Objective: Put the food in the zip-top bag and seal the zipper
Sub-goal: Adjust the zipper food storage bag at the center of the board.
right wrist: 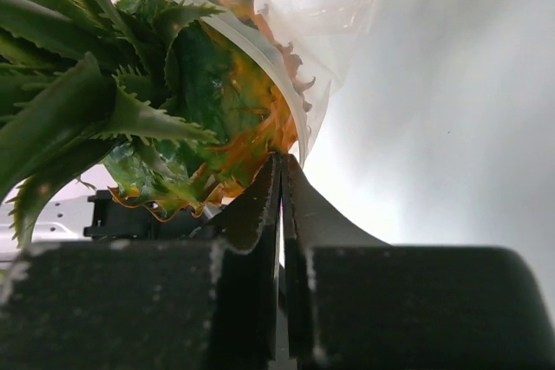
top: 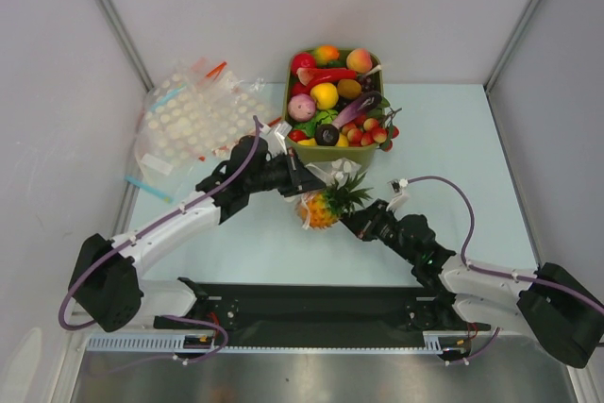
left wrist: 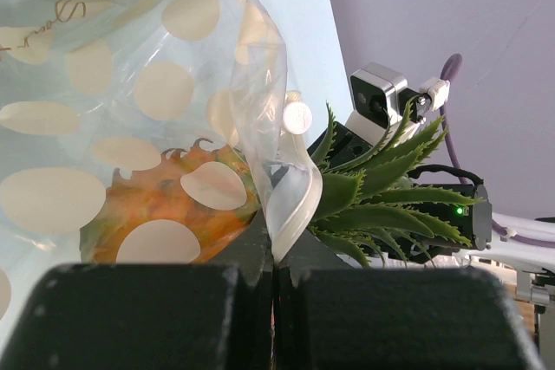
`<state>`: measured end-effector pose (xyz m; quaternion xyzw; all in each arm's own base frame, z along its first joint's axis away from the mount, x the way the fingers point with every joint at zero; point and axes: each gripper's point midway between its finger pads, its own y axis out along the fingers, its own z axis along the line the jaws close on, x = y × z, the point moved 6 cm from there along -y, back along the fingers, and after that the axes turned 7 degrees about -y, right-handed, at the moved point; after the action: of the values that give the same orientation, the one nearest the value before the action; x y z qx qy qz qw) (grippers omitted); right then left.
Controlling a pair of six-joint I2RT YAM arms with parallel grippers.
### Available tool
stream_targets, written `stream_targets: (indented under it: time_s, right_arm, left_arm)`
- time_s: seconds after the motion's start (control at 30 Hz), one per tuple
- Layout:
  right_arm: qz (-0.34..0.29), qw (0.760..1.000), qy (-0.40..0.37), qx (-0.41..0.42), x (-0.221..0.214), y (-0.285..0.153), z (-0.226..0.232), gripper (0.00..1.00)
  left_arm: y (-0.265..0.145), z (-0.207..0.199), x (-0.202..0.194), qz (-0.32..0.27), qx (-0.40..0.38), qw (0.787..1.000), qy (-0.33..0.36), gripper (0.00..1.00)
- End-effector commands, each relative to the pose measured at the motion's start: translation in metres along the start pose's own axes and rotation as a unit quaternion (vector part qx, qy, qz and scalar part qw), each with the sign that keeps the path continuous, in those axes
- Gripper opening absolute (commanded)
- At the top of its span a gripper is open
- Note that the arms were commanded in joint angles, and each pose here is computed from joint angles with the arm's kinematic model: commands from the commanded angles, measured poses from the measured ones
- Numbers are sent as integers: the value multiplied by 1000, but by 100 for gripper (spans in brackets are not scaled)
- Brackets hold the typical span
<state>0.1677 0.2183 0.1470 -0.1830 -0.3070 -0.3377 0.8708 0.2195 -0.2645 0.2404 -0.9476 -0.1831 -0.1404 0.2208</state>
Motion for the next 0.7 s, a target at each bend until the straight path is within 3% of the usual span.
stream_targets:
  time_s: [0.0, 0.4, 0.67]
  right_arm:
    - [-55, 998, -10, 27, 23, 6, 18, 0]
    - [-55, 998, -25, -10, 31, -9, 20, 0]
    - [-21, 998, -35, -50, 29, -1, 18, 1]
  left_arm:
    - [-2, -6, -2, 11, -21, 1000, -8, 0]
    - [4, 9, -8, 0, -4, 999, -48, 0]
    - [18, -18, -31, -15, 0, 997, -74, 0]
